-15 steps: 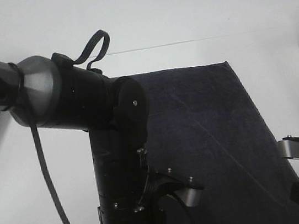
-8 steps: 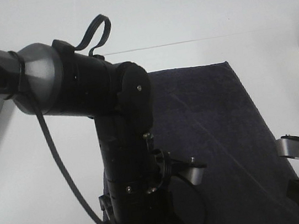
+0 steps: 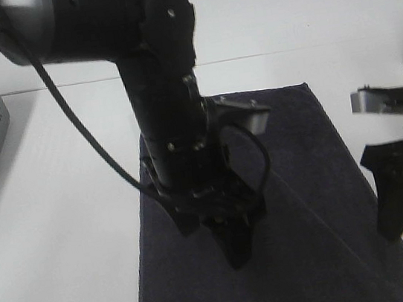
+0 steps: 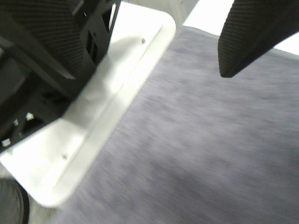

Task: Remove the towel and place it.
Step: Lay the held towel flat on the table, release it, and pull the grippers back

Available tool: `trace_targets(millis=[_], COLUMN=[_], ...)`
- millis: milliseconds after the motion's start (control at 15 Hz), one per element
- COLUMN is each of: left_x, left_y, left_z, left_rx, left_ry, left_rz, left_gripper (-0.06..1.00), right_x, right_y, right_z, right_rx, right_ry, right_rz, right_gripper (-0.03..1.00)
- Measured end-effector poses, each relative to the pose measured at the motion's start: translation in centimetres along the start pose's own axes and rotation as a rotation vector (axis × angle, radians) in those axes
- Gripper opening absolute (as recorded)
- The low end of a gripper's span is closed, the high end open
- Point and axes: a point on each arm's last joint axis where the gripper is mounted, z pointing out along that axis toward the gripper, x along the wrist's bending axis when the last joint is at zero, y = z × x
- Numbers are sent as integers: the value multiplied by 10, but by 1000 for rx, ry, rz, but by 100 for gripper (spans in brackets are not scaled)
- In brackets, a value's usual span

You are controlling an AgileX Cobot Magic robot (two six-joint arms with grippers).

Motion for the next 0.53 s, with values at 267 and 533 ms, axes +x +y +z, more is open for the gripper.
trace_targets(millis=[267,533], left_x=[98,185], left_y=[5,-17], left_z=[-76,-128], left_rx=[-238,-405], left_ry=[45,92], left_rz=[-197,-380], left_gripper=[75,75], right_x=[-25,-29], right_y=[60,90], right_z=[-84,-123], right_rx=[-334,-516], right_ry=[85,141], right_rz=[68,46], right_gripper=[68,68])
